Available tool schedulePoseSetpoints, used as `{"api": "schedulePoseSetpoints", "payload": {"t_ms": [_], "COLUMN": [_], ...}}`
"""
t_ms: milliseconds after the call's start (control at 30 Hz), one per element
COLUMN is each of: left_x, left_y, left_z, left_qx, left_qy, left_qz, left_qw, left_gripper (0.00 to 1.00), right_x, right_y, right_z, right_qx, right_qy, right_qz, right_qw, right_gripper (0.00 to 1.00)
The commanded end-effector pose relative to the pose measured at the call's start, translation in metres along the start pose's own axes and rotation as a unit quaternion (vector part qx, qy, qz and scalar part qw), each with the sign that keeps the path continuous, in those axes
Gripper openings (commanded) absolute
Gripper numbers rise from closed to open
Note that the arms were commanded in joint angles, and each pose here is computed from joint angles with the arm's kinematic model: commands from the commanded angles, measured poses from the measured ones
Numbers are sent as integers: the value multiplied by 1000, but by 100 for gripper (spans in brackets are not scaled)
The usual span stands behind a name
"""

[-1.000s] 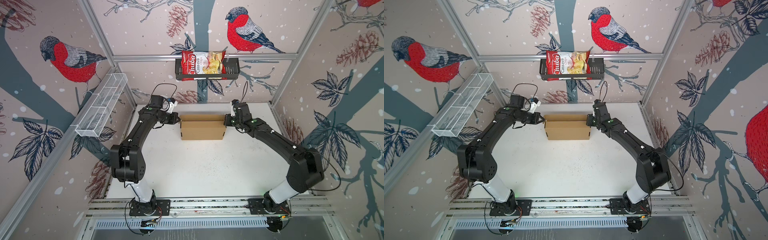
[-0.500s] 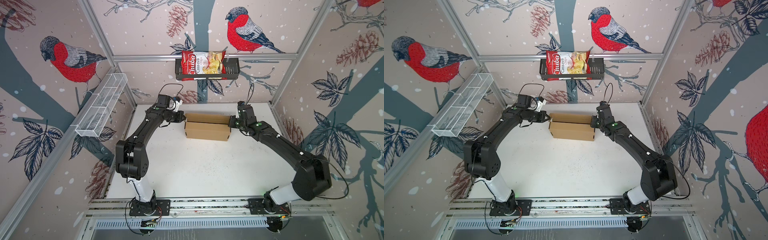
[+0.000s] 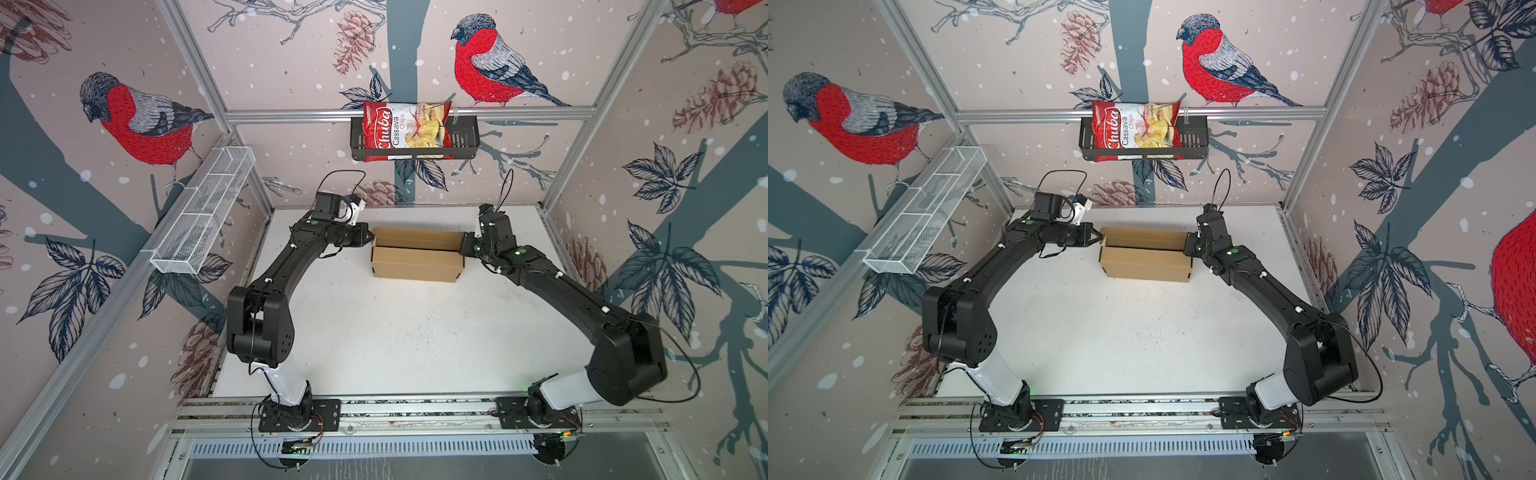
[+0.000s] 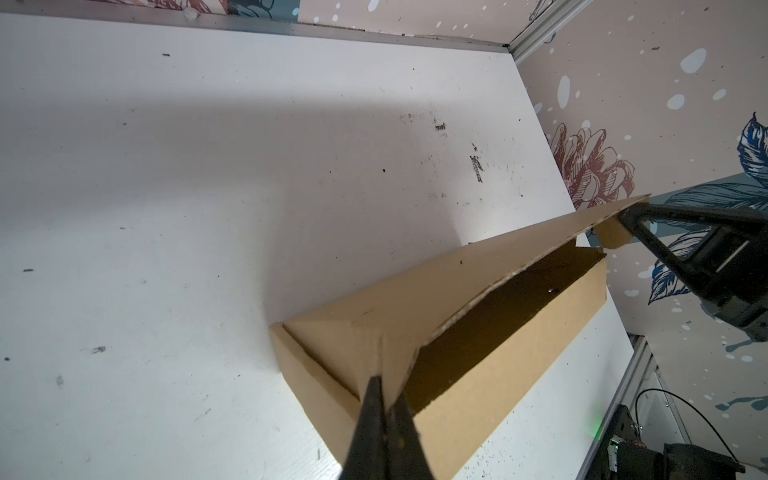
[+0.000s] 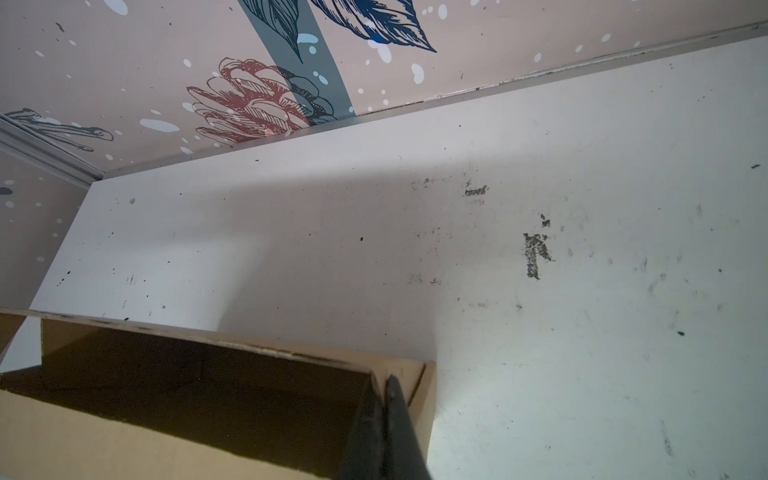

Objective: Fold the paper box

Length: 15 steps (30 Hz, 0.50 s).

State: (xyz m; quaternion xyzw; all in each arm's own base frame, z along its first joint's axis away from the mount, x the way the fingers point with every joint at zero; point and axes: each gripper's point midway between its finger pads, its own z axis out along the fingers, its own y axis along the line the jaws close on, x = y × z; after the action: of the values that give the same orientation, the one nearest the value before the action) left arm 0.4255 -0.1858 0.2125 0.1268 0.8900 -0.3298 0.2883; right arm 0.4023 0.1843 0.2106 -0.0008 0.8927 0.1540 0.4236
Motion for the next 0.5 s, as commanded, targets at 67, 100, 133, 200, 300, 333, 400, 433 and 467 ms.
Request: {"api": "schedulePoseSetpoints", "payload": {"t_ms": [67,100,133,200,300,333,400,433,467], "left_x": [-1,1,2,4,2,1,-3,-5,-7], "left_y": [-9,-8,-8,-6,-4,-3,-4,-4,-5], "left_z": [-1,-1,0,0,3,4,5,4,5], "left_qx": [24,23,23,19,17,19,21,21,22], "left_qy": [-9,-7,-6,-4,-6,-6,-9,-11,-12], "left_qz": [1,0,1,1,2,1,2,3,3], "left_qw": [1000,1000,1000,1000,1000,1000,1000,1000,1000], "left_gripper": [0,0,0,0,0,0,0,0,0], "right_x": [-5,-4,-4,-2,-1,0,-1,-1,-2], "right_y": [4,4,4,3,2,2,2,2,2], "right_z": [-2,-1,-1,1,3,3,4,4,4], "right_qx": [-4,-2,0,2,3,3,4,5,5], "right_qy": [-12,-13,-12,-11,-10,-10,-10,-10,-10], "right_qz": [7,7,7,8,10,10,9,9,8], "right_qw": [1000,1000,1000,1000,1000,1000,1000,1000,1000], "right_gripper": [0,0,0,0,0,0,0,0,0]}}
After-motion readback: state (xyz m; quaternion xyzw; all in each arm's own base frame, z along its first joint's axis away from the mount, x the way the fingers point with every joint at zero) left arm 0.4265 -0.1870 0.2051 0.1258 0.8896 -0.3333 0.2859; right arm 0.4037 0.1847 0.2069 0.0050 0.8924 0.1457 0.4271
